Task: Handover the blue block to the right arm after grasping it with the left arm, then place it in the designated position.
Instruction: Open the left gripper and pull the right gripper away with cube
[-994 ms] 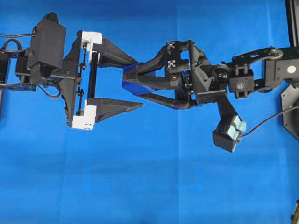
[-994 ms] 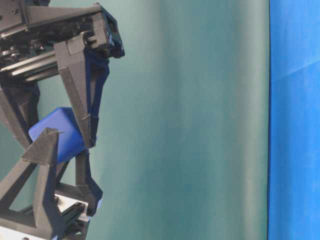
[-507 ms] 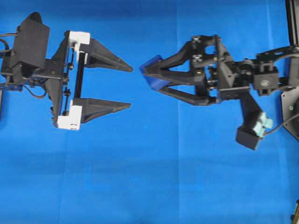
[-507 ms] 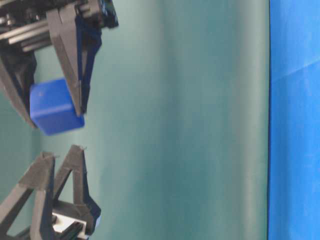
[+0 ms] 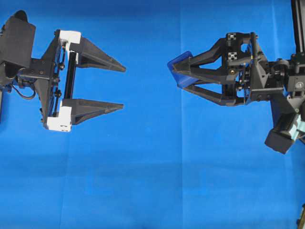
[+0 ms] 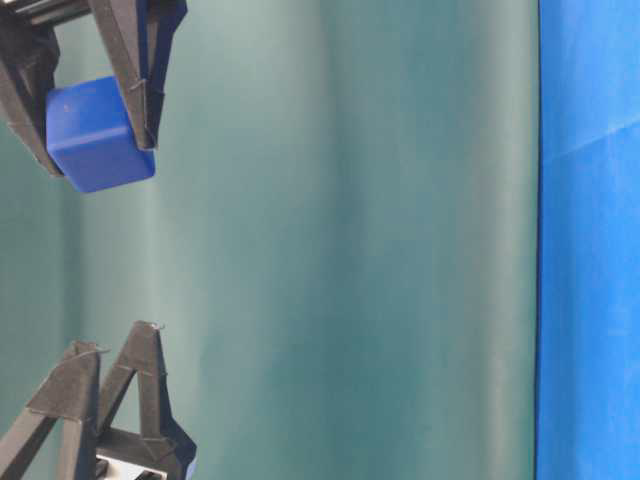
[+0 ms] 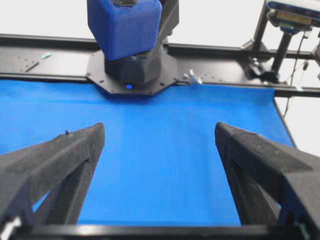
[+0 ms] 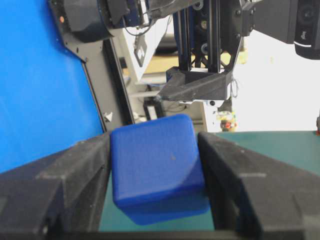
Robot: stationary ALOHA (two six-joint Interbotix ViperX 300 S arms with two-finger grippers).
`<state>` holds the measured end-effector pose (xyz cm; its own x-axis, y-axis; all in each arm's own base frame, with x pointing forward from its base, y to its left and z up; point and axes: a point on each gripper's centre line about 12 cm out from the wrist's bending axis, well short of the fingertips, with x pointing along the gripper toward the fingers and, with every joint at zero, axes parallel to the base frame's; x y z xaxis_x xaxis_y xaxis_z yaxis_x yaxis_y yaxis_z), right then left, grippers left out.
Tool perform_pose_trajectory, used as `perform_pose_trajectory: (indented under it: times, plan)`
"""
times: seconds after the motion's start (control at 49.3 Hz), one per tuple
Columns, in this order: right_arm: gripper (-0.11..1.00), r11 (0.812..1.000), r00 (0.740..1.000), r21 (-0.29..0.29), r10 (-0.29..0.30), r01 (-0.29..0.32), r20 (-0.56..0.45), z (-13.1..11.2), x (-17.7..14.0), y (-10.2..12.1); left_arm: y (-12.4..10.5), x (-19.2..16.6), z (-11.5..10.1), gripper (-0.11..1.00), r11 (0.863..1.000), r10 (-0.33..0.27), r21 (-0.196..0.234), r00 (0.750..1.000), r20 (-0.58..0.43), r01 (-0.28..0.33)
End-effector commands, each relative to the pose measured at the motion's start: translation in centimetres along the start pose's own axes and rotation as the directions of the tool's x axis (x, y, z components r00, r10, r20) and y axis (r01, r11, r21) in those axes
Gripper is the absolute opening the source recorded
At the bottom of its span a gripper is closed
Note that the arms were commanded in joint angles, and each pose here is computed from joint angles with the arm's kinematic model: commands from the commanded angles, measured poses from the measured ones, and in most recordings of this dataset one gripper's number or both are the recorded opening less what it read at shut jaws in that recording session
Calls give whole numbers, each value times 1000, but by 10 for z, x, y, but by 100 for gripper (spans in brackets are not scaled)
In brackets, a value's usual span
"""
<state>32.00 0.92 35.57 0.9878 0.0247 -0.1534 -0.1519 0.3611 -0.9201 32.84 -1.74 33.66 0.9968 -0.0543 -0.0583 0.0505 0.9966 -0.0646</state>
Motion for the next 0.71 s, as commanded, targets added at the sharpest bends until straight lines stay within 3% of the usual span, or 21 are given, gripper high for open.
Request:
perform_pose_trajectory:
  times: [0.0,0.183,0.324,0.446,0.527,0.69]
  plan:
    - [48,1000,1000,6,-21,21,13,4,-3,-7,-1,-2,9,93,1000,-4,3,1000,30,4]
    - [48,999,1000,44,-21,20,16,5,-3,-7,-1,-2,9,93,1000,-4,3,1000,30,4]
    - [48,980,1000,196,-24,19,20,6,-4,-8,-1,-2,10,93,1000,-4,9,999,34,4]
    - [48,929,999,369,-29,19,22,6,-7,-9,-1,-2,10,93,1000,-4,15,999,32,4]
    - [48,884,999,467,-34,19,24,7,-10,-10,-1,-2,10,93,1000,-4,17,999,32,3]
    - [48,764,999,645,-43,16,27,8,-16,-12,-1,-2,9,93,1000,-4,17,1000,27,3]
